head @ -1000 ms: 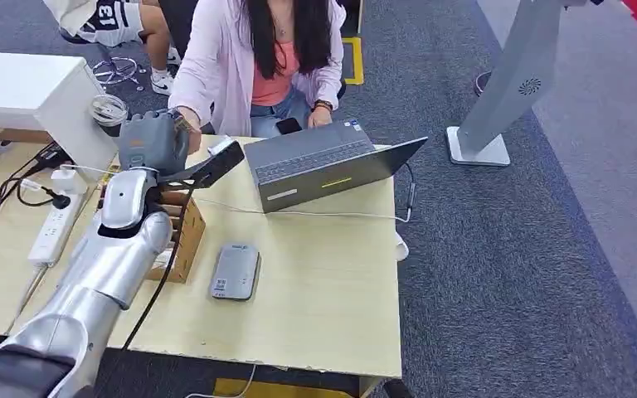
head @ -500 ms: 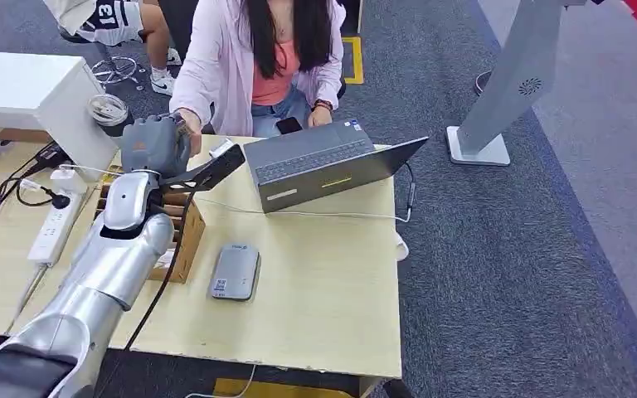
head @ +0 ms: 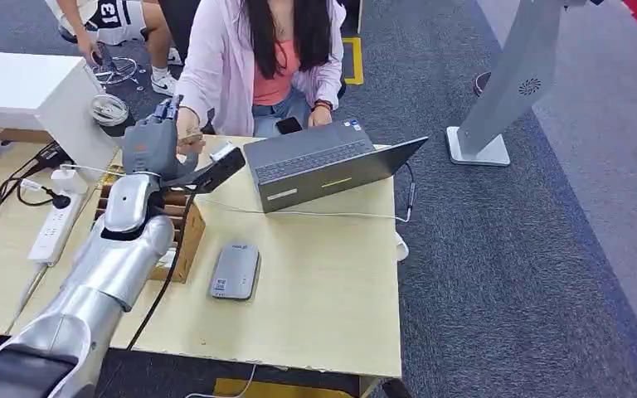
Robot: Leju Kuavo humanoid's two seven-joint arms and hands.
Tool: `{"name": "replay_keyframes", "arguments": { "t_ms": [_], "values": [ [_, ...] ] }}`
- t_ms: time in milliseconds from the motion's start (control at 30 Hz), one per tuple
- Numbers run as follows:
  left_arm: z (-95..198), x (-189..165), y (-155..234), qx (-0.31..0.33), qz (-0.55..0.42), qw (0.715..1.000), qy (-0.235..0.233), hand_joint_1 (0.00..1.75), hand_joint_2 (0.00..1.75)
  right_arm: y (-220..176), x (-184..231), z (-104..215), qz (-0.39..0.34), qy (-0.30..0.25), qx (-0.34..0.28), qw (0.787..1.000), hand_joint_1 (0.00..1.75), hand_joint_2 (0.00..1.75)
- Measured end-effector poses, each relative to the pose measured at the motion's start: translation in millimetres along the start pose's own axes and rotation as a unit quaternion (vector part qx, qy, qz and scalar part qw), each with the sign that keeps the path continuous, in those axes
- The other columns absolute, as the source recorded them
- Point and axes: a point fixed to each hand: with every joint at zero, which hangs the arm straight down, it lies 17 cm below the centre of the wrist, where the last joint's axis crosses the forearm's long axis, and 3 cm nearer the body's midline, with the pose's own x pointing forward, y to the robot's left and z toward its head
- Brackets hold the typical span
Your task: Pass the card to the sensor for recognition and then transmit it.
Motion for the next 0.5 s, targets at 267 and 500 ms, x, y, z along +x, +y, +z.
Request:
{"name": "replay_keyframes", "arguments": {
  "t_ms": [267,500],
  "values": [
    [55,25,-11,0.015,0.057,0.998,-0.033,0.0,1.75,2,-16,-4,-0.023,0.004,0.005,1.0,0.0,1.75],
    [97,24,-12,0.023,0.066,0.996,-0.056,0.0,1.75,-1,-29,-7,-0.049,0.01,0.006,0.999,0.0,1.75]
  ]
}}
